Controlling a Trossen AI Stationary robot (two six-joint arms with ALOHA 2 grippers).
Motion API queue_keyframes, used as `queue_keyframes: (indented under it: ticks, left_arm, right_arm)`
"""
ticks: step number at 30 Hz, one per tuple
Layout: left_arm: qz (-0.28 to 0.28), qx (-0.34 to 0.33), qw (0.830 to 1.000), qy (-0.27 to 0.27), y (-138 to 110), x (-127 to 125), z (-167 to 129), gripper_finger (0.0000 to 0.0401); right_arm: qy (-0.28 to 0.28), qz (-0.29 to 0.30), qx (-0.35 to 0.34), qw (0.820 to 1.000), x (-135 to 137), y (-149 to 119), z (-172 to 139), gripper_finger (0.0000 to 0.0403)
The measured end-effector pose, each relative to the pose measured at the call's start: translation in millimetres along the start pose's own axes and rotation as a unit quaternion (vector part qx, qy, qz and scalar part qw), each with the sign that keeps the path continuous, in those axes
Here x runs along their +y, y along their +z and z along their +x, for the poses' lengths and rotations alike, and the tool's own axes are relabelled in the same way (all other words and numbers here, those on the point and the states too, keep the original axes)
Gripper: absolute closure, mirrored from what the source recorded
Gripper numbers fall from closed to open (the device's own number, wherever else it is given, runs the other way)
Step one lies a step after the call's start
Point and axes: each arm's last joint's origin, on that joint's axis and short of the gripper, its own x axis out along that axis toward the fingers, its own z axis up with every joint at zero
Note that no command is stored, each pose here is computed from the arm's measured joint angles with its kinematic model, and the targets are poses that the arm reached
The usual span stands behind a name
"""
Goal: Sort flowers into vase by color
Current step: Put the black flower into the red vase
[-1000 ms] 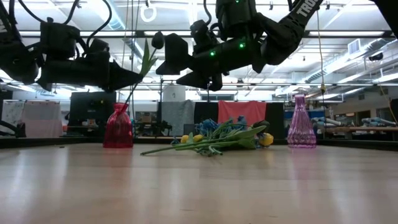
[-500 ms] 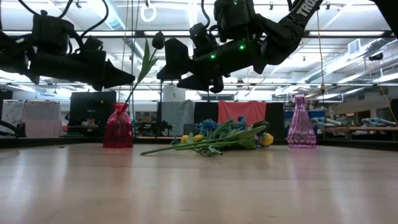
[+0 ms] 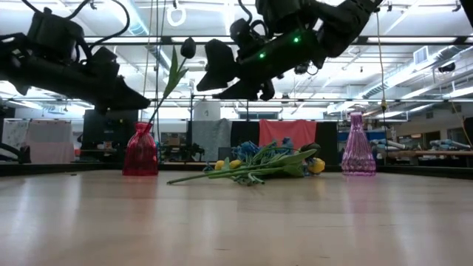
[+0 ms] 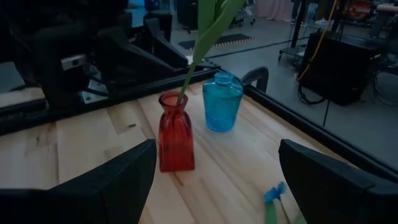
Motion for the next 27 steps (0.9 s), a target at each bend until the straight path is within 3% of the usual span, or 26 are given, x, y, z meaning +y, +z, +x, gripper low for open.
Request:
queue_keyframes:
  ticks: [5,9,13,20,27]
  left_arm:
    - [0.011,-0.007,1.0,0.008,2,-8,-6,0.0248]
    - [0.04,0.022,0.999,0.027,6,-13,-8,0.0248]
    - [0.053,0.051,0.997,0.013,8,-19,-10,0.0248]
    - [0.044,0.037,0.998,0.001,12,-26,-18,0.0249]
    - [0.031,0.028,0.999,0.006,12,-26,-29,0.0249]
  right_arm:
    - [-0.002,-0.001,0.018,1.0,-2,3,-5,0.0056]
    - [-0.005,-0.007,0.035,0.999,-2,0,-6,0.0056]
    - [-0.008,-0.015,0.056,0.998,-2,-5,-7,0.0056]
    - [-0.041,-0.046,0.062,0.996,0,4,-28,0.0056]
    - [-0.021,-0.029,0.05,0.998,-16,-7,-55,0.0056]
